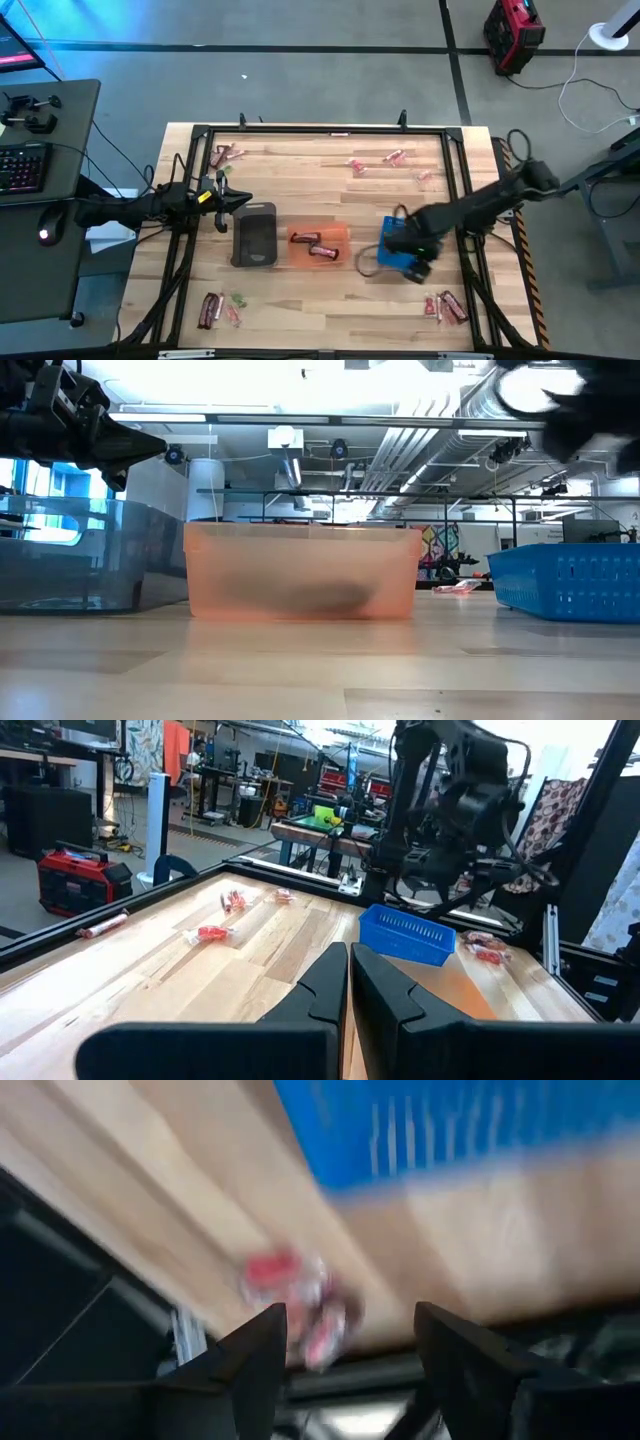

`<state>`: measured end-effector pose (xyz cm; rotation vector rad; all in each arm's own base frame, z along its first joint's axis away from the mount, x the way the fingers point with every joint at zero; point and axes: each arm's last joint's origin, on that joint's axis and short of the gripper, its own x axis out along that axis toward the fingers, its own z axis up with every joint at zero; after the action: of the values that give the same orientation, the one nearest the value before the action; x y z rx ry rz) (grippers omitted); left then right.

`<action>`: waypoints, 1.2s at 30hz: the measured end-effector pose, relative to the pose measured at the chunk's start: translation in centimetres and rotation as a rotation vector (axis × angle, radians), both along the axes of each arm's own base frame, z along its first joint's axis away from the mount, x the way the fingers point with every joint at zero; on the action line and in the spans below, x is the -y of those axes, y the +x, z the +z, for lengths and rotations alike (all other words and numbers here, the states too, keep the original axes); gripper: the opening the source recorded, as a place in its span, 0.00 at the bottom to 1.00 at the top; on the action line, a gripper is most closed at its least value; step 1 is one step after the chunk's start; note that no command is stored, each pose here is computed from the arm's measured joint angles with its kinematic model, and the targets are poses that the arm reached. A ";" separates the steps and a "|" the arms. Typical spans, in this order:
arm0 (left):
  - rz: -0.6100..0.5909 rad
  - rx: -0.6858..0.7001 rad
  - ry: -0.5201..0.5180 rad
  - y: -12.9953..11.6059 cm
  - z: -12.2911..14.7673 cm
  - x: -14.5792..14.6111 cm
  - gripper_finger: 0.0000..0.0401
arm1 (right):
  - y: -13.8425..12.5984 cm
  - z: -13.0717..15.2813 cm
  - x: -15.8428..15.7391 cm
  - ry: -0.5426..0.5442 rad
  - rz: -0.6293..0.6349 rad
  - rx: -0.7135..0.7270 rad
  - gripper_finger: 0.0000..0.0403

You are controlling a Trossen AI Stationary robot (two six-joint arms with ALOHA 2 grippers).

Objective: Sort candy by brand, put in halloween buckets
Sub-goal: Put the brown chocolate into the orange bin

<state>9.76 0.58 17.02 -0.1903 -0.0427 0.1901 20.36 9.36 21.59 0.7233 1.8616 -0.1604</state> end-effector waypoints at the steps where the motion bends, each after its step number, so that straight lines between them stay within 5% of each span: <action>1: 0.000 0.000 0.000 0.0 0.0 0.0 0.02 | -0.9 -0.3 -0.3 0.017 0.004 -0.011 0.53; 8: 0.000 0.000 0.000 0.0 0.0 0.0 0.02 | -4.1 -4.3 -2.1 0.115 0.087 -0.012 0.53; 16: 0.000 0.000 0.000 0.0 0.0 0.0 0.02 | -6.1 -7.6 -2.2 0.095 -0.043 -0.118 0.53; 26: 0.000 0.000 0.000 0.0 0.0 0.0 0.02 | -6.4 -8.9 -3.4 0.208 -0.062 -0.087 0.53; 36: 0.000 0.000 0.000 0.0 0.0 0.0 0.02 | -6.9 -10.3 -4.0 0.146 -0.043 -0.163 0.43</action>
<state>9.76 0.58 17.02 -0.1901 -0.0426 0.1898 13.47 13.39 11.29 0.8732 2.0290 -0.1145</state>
